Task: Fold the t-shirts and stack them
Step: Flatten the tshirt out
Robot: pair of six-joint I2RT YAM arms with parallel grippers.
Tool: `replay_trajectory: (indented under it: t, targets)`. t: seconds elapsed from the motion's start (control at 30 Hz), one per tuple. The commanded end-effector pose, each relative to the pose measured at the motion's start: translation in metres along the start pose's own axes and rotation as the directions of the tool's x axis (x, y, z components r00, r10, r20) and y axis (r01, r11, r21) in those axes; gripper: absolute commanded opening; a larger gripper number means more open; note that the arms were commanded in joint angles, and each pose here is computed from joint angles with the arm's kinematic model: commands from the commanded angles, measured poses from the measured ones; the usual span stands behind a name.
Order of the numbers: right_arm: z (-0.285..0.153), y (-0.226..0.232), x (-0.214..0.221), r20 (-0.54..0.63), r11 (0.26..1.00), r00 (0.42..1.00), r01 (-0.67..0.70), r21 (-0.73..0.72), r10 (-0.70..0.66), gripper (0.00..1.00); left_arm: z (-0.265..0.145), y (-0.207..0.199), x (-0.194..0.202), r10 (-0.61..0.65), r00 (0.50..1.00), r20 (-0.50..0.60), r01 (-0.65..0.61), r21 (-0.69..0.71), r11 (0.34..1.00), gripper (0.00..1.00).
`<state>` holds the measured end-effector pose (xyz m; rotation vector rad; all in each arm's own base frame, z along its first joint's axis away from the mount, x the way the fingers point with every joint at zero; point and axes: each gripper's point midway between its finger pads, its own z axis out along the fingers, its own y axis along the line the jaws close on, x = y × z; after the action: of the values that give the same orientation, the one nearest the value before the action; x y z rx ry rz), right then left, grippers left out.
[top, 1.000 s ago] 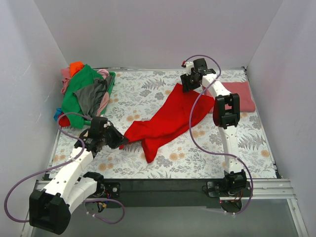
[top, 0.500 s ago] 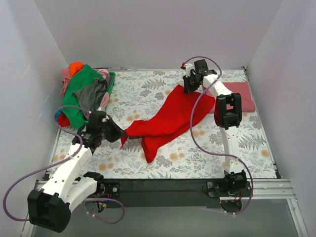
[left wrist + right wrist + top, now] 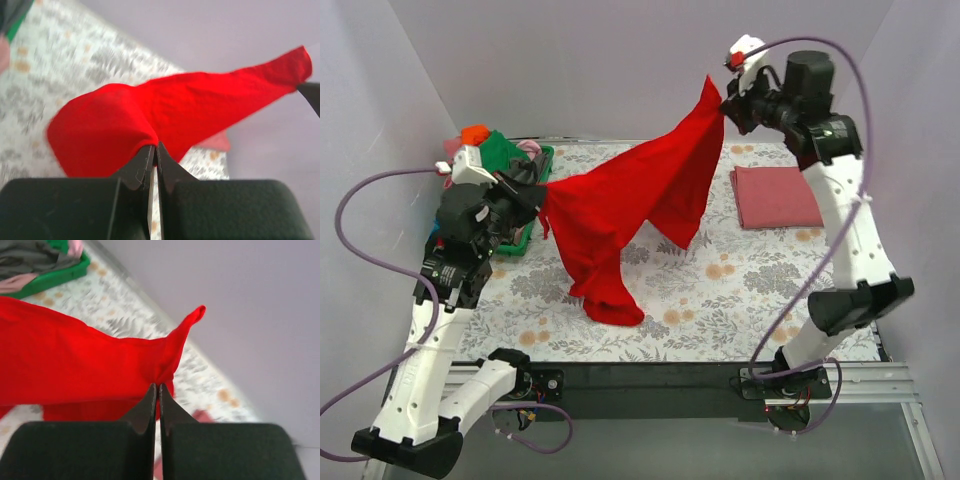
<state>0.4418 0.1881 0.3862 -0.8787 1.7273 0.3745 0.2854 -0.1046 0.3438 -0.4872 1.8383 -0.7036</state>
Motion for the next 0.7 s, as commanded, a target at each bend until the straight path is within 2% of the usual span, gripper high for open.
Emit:
replay_trajectory:
  t: [0.0,0.07,0.17,0.23,0.3,0.43,0.5,0.57,0.67]
  targets:
    - [-0.079,-0.011,-0.074,0.12,0.958,0.963,0.217,0.188,-0.242,0.01,-0.032,-0.053,-0.073,0.038,0.969,0.246,-0.074,0.14,0.987,0.0]
    - [-0.133,-0.013,-0.115,0.175,0.904,0.918,0.289,0.316,-0.355,0.01,-0.052,-0.08,-0.098,0.027,0.949,0.314,-0.098,0.212,0.972,0.0]
    - [-0.189,-0.01,-0.151,0.24,0.84,0.864,0.307,0.447,-0.443,0.01,-0.089,-0.113,-0.124,-0.001,0.912,0.409,-0.146,0.327,0.934,0.0]
    - [-0.242,0.002,-0.173,0.297,0.798,0.818,0.287,0.53,-0.492,0.01,-0.112,-0.13,-0.138,-0.029,0.884,0.466,-0.177,0.392,0.903,0.0]
    - [-0.288,0.014,-0.192,0.356,0.766,0.771,0.252,0.592,-0.528,0.01,-0.144,-0.15,-0.141,-0.055,0.867,0.496,-0.226,0.489,0.843,0.0]
    - [-0.348,0.021,-0.206,0.389,0.701,0.729,0.171,0.693,-0.563,0.01,-0.187,-0.175,-0.151,-0.096,0.837,0.539,-0.287,0.583,0.76,0.0]
    - [-0.361,0.017,-0.208,0.372,0.665,0.724,0.159,0.73,-0.581,0.01,-0.207,-0.188,-0.161,-0.118,0.818,0.563,-0.316,0.611,0.726,0.0]
    - [-0.367,0.009,-0.208,0.352,0.632,0.731,0.138,0.763,-0.585,0.01,-0.2,-0.194,-0.165,-0.11,0.822,0.559,-0.319,0.612,0.724,0.0]
    - [-0.354,-0.002,-0.203,0.323,0.623,0.755,0.141,0.77,-0.57,0.01,-0.183,-0.197,-0.172,-0.096,0.82,0.564,-0.319,0.591,0.741,0.0]
